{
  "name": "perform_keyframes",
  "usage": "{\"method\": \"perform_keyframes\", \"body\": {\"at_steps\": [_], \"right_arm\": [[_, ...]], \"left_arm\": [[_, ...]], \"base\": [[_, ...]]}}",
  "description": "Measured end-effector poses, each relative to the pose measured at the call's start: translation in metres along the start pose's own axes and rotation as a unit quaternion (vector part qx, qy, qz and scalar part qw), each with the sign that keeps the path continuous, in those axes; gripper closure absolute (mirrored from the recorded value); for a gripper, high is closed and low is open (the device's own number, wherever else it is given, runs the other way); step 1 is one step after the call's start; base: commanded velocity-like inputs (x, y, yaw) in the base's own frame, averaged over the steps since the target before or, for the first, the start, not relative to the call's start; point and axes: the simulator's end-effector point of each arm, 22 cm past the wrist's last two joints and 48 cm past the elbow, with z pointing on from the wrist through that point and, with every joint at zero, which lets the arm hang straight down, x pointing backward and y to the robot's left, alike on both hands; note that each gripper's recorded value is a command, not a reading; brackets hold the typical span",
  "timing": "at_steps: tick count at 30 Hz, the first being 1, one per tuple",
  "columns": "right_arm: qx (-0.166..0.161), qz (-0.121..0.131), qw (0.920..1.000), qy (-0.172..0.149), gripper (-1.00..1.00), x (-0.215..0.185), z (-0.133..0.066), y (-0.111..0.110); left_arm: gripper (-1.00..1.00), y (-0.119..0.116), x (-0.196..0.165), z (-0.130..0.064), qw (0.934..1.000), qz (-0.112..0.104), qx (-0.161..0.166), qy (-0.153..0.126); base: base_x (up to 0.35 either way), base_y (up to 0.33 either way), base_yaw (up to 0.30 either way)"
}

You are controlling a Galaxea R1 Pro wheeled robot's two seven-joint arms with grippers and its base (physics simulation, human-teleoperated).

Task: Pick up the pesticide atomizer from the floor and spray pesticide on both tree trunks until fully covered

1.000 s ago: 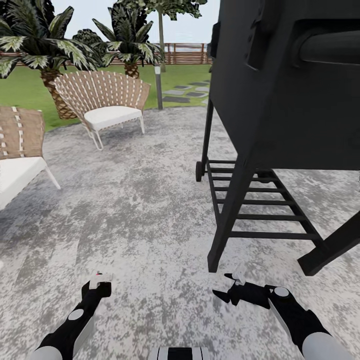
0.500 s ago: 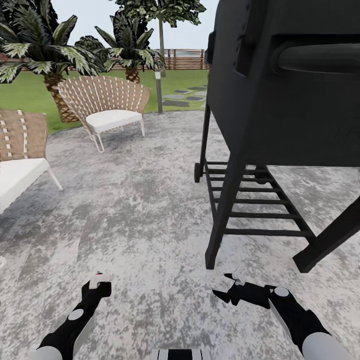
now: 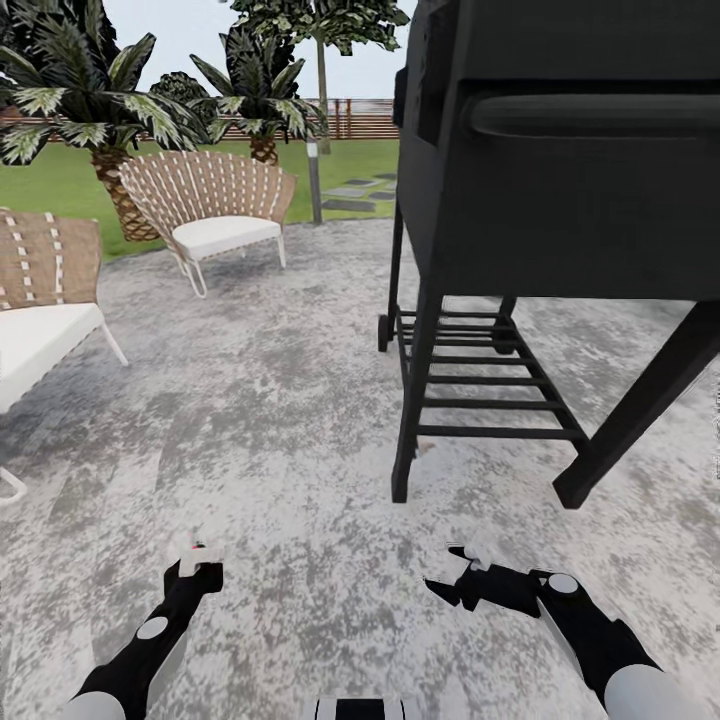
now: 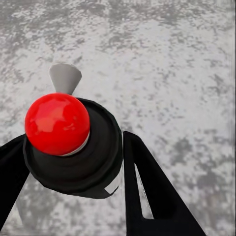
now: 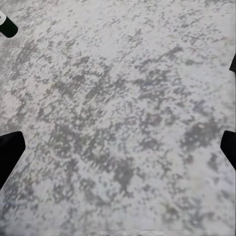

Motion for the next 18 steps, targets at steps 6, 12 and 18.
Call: {"method": "perform_keyframes", "body": {"at_steps": [6, 12, 18], "right_arm": [[0.000, 0.000, 1.0000, 0.000, -1.00, 0.0000, 0.0000, 0.0000], [0.000, 0.000, 1.0000, 0.000, -1.00, 0.0000, 0.0000, 0.0000], [0.000, -0.001, 1.0000, -0.001, -1.00, -0.0011, -0.0004, 0.0000]], "left_arm": [[1.00, -0.0003, -0.0001, 0.0000, 1.0000, 0.000, 0.000, 0.000], [1.00, -0.0003, -0.0001, 0.0000, 1.0000, 0.000, 0.000, 0.000], [1.00, -0.0013, -0.0012, -0.0003, 1.0000, -0.001, 0.001, -0.001]], "base": [[-0.283, -0.206, 0.000], [-0.277, -0.213, 0.000], [-0.233, -0.239, 0.000]]}}
